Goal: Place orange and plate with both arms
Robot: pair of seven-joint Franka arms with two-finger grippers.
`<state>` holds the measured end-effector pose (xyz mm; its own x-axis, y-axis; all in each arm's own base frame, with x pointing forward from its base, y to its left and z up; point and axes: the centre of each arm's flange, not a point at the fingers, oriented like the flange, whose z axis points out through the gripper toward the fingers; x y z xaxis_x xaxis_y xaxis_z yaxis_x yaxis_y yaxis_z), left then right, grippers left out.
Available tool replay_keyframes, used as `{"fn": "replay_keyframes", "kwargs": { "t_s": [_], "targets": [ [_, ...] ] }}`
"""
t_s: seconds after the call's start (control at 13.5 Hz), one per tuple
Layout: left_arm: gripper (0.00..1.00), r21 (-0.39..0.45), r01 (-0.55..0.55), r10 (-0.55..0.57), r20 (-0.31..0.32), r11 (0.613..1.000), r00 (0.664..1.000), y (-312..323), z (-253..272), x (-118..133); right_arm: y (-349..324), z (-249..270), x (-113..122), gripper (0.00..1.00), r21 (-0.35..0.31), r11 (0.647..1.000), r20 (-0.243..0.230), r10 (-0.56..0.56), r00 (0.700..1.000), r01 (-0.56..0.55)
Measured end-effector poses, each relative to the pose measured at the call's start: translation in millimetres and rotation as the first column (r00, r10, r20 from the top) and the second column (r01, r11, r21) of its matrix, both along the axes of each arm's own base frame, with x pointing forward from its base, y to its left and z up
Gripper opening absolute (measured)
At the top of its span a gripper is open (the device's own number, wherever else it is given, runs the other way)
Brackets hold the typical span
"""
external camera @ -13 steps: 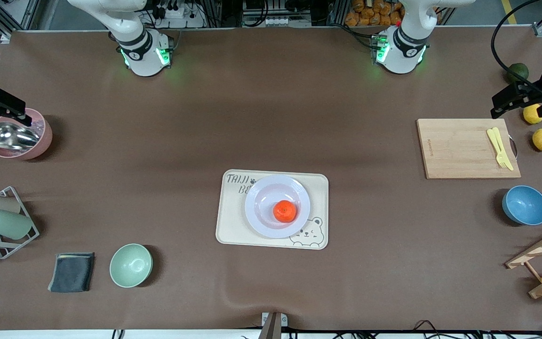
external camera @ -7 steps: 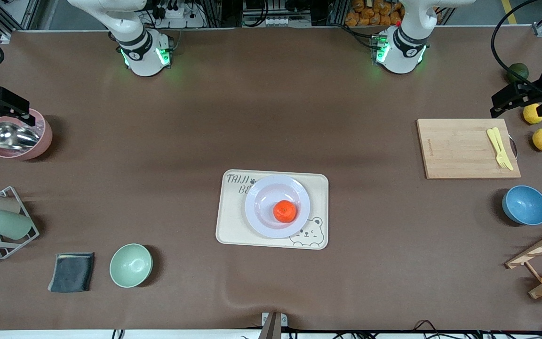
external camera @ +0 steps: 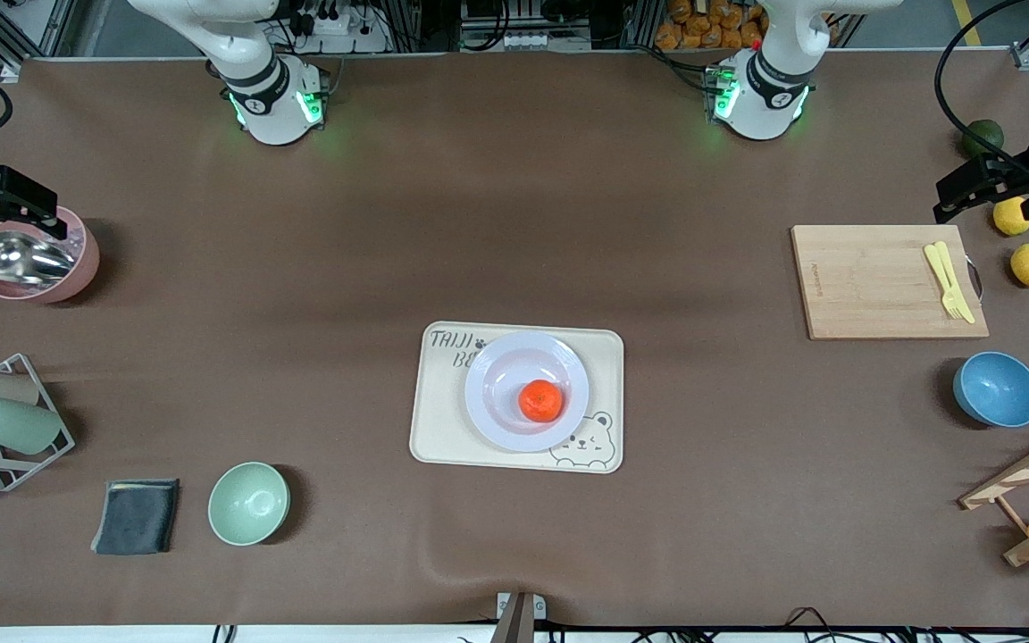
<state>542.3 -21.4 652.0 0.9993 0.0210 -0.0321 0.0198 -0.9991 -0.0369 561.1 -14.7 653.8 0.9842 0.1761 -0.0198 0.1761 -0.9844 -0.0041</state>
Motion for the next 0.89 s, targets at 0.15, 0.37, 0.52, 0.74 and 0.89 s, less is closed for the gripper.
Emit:
{"fn": "replay_keyframes", "kwargs": {
  "t_s": [0.15,0.37,0.52,0.74,0.89],
  "targets": [
    [1.0,0.0,0.0,0.0,0.0,1.0,1.0,0.2,0.0,0.0,0.1,0.0,0.0,1.0,0.0,1.0,0.0,0.0,1.0,0.0],
    [1.0,-0.001,0.0,0.0,0.011,1.0,1.0,0.2,5.3,-0.1,-1.3,0.0,0.0,1.0,-0.001,1.0,0.0,-0.003,1.0,0.003],
    [1.0,-0.001,0.0,0.0,0.019,1.0,1.0,0.1,8.5,-0.1,-5.2,0.0,-0.2,1.0,-0.001,1.0,0.0,-0.009,1.0,0.009],
    [1.0,-0.006,0.004,-0.004,0.023,1.0,1.0,-2.5,10.6,-0.3,-15.6,-0.7,-0.7,1.0,-0.002,1.0,-0.002,-0.028,1.0,0.028],
    [1.0,-0.031,0.007,-0.006,0.023,0.999,1.0,-5.5,11.0,-0.5,-22.7,-3.3,-1.1,1.0,-0.002,0.999,-0.008,-0.041,0.999,0.041]
  ]
}}
